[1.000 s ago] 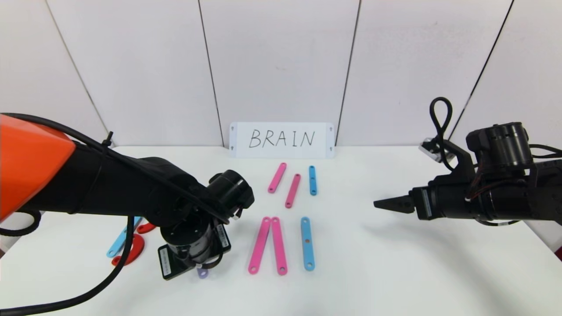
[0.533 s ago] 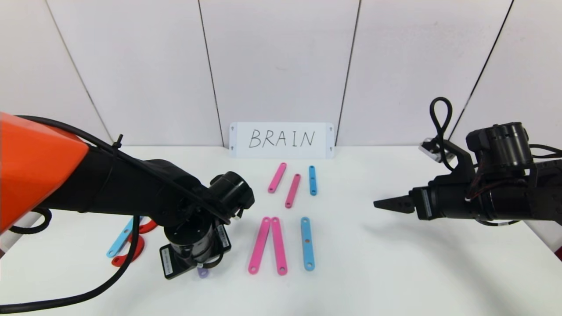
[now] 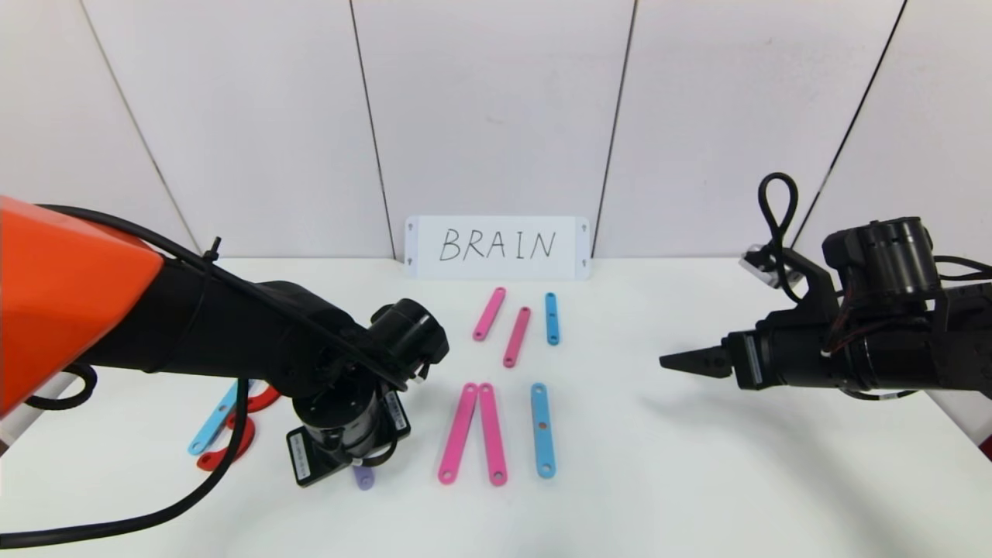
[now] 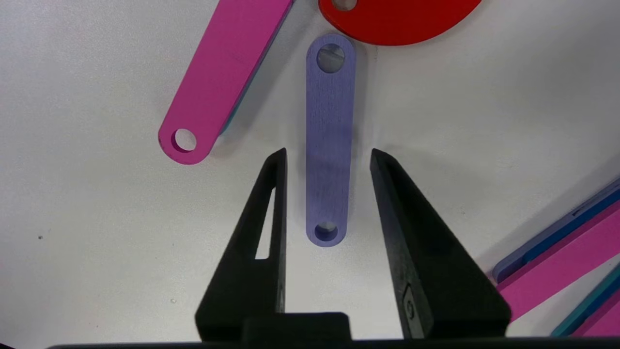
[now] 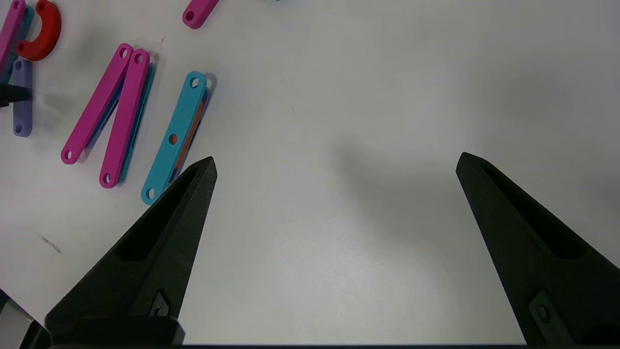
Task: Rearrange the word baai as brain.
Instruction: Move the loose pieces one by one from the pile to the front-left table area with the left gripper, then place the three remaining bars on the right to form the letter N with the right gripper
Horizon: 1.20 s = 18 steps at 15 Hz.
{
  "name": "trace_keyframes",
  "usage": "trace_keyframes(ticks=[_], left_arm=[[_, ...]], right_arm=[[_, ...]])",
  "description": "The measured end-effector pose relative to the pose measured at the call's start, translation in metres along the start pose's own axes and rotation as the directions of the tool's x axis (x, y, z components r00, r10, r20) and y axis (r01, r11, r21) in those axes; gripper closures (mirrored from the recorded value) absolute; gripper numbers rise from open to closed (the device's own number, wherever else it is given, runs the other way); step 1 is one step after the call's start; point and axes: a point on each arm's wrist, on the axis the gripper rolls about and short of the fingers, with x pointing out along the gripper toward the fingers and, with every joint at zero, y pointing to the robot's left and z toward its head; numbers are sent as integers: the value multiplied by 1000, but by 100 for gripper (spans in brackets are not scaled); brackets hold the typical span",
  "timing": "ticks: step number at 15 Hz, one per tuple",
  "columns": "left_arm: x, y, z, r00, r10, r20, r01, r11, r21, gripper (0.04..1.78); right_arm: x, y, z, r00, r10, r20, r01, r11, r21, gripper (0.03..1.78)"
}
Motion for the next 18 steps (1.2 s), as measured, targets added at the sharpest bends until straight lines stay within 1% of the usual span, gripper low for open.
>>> trace_keyframes(ticks=[2, 4, 6, 7, 9, 12, 14, 16, 18], left_arm=[[0, 0, 0, 1000, -1, -1, 1, 1000, 2, 74], [-2, -1, 1, 1000, -8, 1, 8, 1000, 1, 43], [-6, -1, 1, 1000, -23, 6, 23, 1000, 3, 21], [-8, -1, 1, 1000, -28, 9, 28, 1000, 4, 14], [-12, -1, 2, 999, -40, 13, 40, 999, 6, 8], [-21, 2, 4, 998, -64, 25, 63, 998, 16, 8], [-30, 7, 10, 996, -85, 38, 83, 995, 51, 8], [-41, 15, 21, 992, -110, 59, 103, 989, 107, 8], [-51, 23, 36, 987, -144, 77, 130, 977, 167, 8]], right_arm=[[0, 0, 0, 1000, 0, 1, 0, 1000, -1, 8], [0, 0, 0, 1000, 1, 0, -1, 1000, -1, 8], [0, 0, 0, 1000, 1, 0, -1, 1000, -1, 8], [0, 0, 0, 1000, 1, 0, -1, 1000, -2, 8], [0, 0, 0, 1000, 1, 7, -1, 1000, -4, 8], [1, 0, 2, 999, 7, 40, -7, 1000, -17, 8], [1, 0, 1, 998, 14, 59, -13, 1000, -23, 8], [0, 1, 1, 998, 18, 57, -17, 1000, -14, 8], [0, 3, 3, 997, 24, 67, -25, 1000, 14, 8]])
